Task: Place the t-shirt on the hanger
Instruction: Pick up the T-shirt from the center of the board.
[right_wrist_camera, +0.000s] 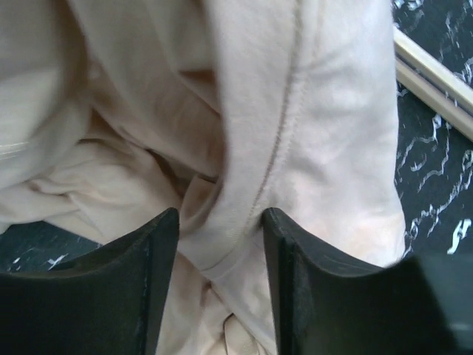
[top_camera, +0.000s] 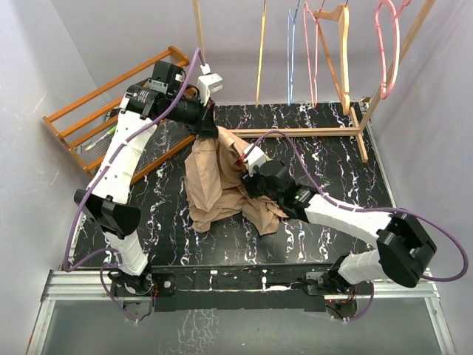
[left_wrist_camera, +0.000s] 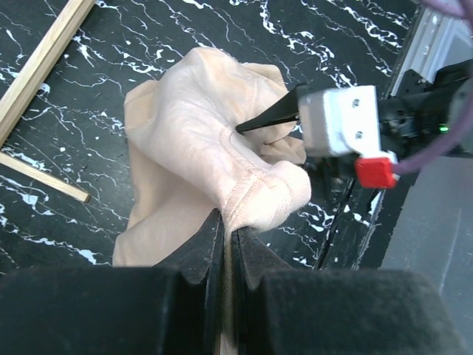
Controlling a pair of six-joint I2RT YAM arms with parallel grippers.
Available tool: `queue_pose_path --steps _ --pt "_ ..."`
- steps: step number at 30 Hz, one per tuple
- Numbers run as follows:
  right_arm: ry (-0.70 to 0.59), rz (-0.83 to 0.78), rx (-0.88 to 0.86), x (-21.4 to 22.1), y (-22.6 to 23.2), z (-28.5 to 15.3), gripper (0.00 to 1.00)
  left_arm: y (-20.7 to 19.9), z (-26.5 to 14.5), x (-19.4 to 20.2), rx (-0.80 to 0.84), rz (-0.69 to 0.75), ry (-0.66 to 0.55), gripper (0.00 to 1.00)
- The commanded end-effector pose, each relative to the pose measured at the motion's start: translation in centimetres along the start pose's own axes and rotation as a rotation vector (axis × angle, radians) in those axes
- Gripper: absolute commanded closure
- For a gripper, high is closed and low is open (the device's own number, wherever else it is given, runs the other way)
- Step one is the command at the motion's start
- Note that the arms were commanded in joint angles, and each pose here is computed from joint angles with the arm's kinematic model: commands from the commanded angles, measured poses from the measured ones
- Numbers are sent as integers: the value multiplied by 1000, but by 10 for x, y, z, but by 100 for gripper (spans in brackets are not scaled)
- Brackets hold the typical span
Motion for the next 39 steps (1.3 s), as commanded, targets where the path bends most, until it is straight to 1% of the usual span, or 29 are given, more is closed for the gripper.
queue_pose_path --steps 1,3,6,8,10,13,15,16,21,23,24,28,32,33,34,39 --pt "-144 27 174 -28 -26 5 55 -12 -12 -8 71 -41 -54 100" --pt "-135 12 199 -31 -30 3 65 -10 -13 0 65 -44 -41 100" --pt "-109 -11 240 -33 -38 -1 75 -6 -15 13 53 -53 -29 100" --pt "-105 -25 258 -36 -43 -6 82 -6 -15 22 48 -43 -14 100" --pt "-113 -26 267 -44 -47 -13 91 -4 -14 36 33 -14 20 100" --pt "-99 -35 259 -60 -49 -24 92 1 -9 69 -10 35 88 100" --pt "-54 -52 244 -64 -50 -28 92 6 -5 92 -49 66 121 100" --pt "-16 -61 231 -62 -49 -29 92 8 -2 102 -65 79 133 100" --pt "76 -84 137 -58 -40 -24 92 16 10 139 -118 128 166 99" --pt "115 -89 107 -50 -35 -19 92 18 15 152 -123 155 175 90" --pt "134 -91 91 -46 -32 -17 92 18 18 162 -122 165 186 83" --pt "198 -88 39 -29 -24 -4 92 24 26 182 -165 219 178 51" --pt "241 -82 13 -17 -21 7 92 28 20 178 -256 307 107 26" --pt "250 -82 10 -15 -21 9 92 29 18 176 -280 336 92 22" --pt "257 -83 7 -13 -20 11 92 30 16 175 -301 361 76 21" --pt "276 -73 -6 -8 -22 16 92 18 4 168 -352 571 -13 21"
Point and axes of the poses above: each gripper's point midway between its finger pads, its own z axis out along the fingers, its own y axis along the line the jaws close on, x = y × z, the point moved 2 cm from there along -z, back along the fingers, and after that the axes turned 7 degrees about z, right-handed, at the moved point
